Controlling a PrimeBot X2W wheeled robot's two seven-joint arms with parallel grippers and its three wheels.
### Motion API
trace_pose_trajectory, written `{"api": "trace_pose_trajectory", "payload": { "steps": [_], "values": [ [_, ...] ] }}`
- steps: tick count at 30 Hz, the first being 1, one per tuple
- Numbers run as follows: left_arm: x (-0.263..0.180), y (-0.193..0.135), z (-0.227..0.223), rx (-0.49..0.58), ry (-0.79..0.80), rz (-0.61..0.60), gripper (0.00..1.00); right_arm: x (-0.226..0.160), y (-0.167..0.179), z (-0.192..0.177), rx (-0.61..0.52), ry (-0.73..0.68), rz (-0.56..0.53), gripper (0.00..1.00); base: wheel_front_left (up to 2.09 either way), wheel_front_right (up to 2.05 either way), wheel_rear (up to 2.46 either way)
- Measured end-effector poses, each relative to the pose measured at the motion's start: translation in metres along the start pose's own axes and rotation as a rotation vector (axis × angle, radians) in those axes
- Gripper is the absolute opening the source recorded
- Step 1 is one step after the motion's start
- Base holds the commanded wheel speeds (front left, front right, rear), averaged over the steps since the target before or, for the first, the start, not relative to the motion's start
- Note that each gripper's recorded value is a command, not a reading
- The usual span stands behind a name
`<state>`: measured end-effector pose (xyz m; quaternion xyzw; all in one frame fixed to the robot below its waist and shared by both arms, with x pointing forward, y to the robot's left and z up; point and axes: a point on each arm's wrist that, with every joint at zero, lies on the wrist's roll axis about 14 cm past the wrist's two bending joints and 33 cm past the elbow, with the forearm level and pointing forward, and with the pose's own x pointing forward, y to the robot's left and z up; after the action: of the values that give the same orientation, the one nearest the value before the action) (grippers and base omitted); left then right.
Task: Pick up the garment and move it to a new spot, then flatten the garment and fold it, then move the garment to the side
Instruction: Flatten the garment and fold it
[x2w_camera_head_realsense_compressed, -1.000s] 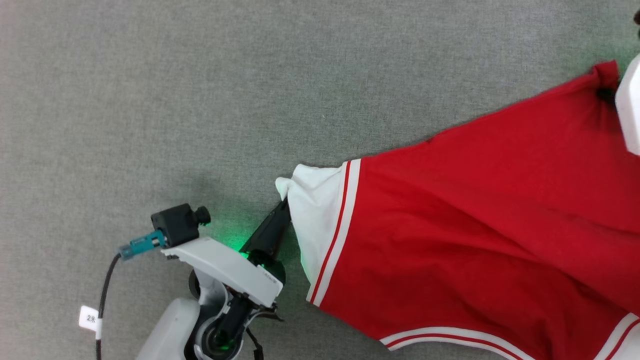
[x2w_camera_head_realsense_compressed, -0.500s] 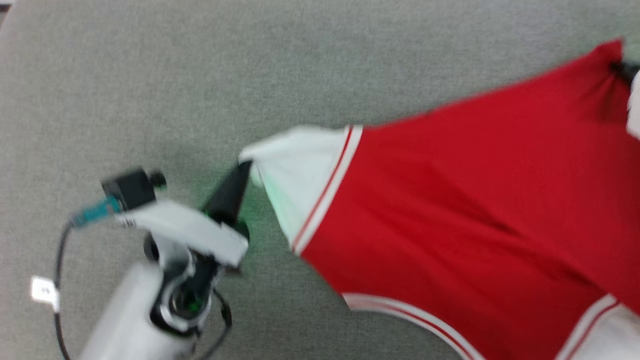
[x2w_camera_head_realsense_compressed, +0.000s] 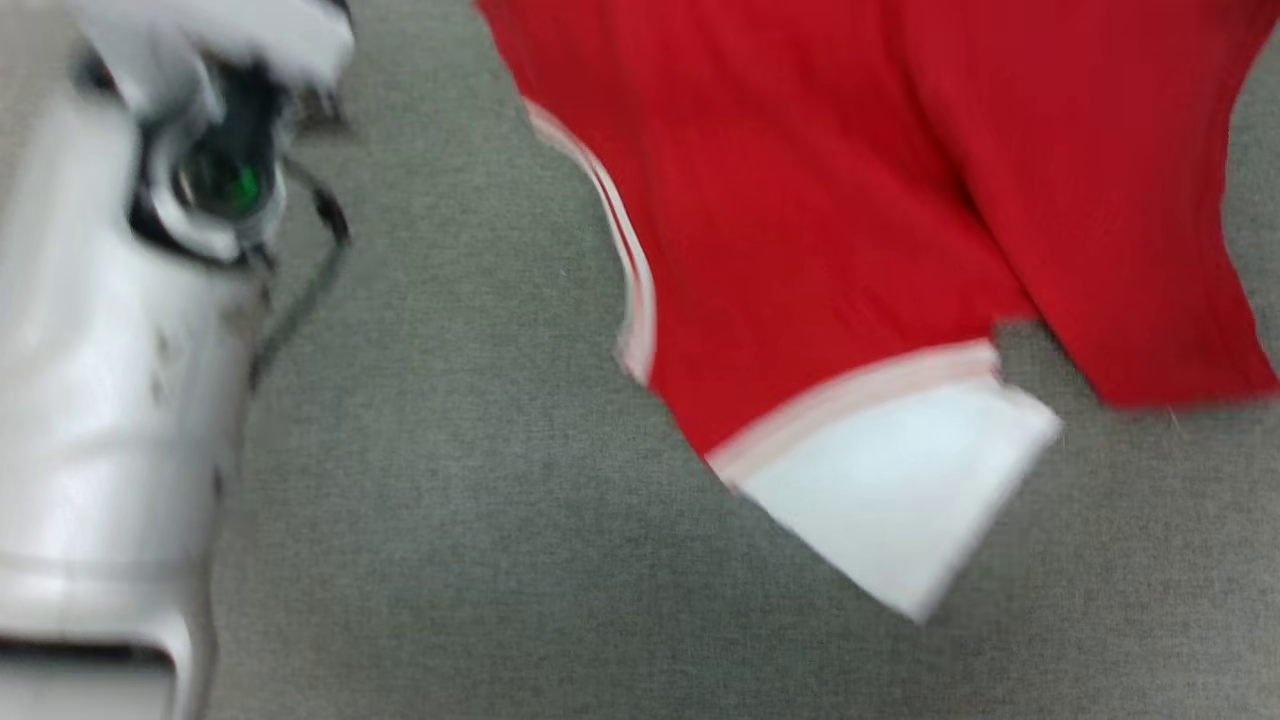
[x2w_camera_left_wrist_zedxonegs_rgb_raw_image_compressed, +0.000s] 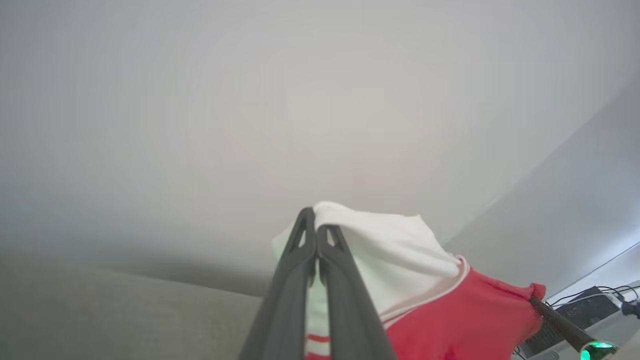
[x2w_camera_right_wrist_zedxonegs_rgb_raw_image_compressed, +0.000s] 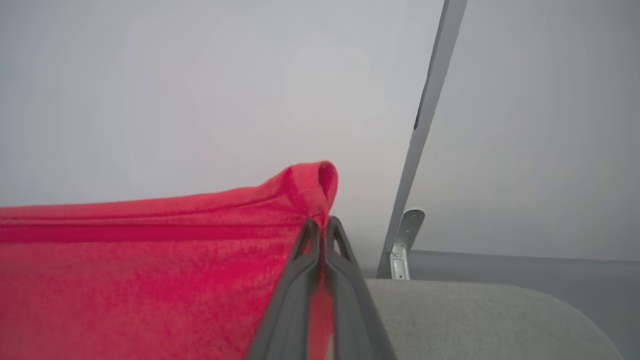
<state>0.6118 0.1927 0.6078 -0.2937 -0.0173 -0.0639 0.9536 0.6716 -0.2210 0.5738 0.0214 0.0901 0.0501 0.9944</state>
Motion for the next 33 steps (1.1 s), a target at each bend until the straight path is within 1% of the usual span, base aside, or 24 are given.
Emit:
{"api": "trace_pose_trajectory", "payload": {
  "steps": [5,7,12,15,17,19,21,25,27,29,30,32,33],
  "values": [
    [0.044,-0.019,0.049,0.111,-0.131,-0.011,0.00,0.012,-0.003,0.053,0.023,-0.183,-0.034,0.00,0.00,0.00,0.00],
    [0.057,-0.030,0.073,0.133,-0.207,-0.025,0.00,0.015,-0.003,0.072,0.030,-0.246,-0.043,0.00,0.00,0.00,0.00],
    [0.076,-0.061,0.134,0.126,-0.418,-0.069,0.00,0.011,-0.009,0.134,0.058,-0.431,-0.071,0.00,0.00,0.00,0.00],
    [0.077,-0.076,0.157,0.106,-0.484,-0.099,0.00,0.006,-0.007,0.155,0.065,-0.477,-0.073,0.00,0.00,0.00,0.00],
    [0.076,-0.080,0.165,0.072,-0.491,-0.117,0.00,0.004,-0.003,0.160,0.070,-0.483,-0.069,0.00,0.00,0.00,0.00],
    [0.075,-0.079,0.164,0.070,-0.478,-0.128,0.00,0.005,0.002,0.155,0.057,-0.457,-0.062,0.00,0.00,0.00,0.00],
    [0.077,-0.073,0.149,0.062,-0.423,-0.122,0.00,0.006,0.005,0.141,0.045,-0.421,-0.059,0.00,0.00,0.00,0.00],
    [0.071,-0.051,0.092,0.016,-0.286,-0.097,0.00,0.010,0.011,0.084,0.024,-0.284,-0.049,0.00,0.00,0.00,0.00],
    [0.064,-0.043,0.064,-0.010,-0.203,-0.099,0.00,0.009,0.016,0.059,0.034,-0.221,-0.035,0.00,0.00,0.00,0.00],
    [0.050,-0.031,0.035,-0.031,-0.131,-0.096,0.00,0.006,0.017,0.037,0.042,-0.168,-0.025,0.00,0.00,0.00,0.00],
    [0.032,-0.012,0.006,-0.069,-0.070,-0.075,0.00,0.000,0.015,0.014,0.027,-0.113,-0.018,0.00,0.00,0.00,0.00],
    [0.011,0.006,-0.019,-0.100,-0.015,-0.049,0.00,-0.006,0.015,-0.003,0.040,-0.078,-0.003,0.00,0.00,0.00,0.00],
    [0.001,0.010,-0.027,-0.118,0.001,-0.046,0.00,-0.009,0.016,-0.010,0.040,-0.062,0.008,0.00,0.00,0.00,0.00]
  ]
}}
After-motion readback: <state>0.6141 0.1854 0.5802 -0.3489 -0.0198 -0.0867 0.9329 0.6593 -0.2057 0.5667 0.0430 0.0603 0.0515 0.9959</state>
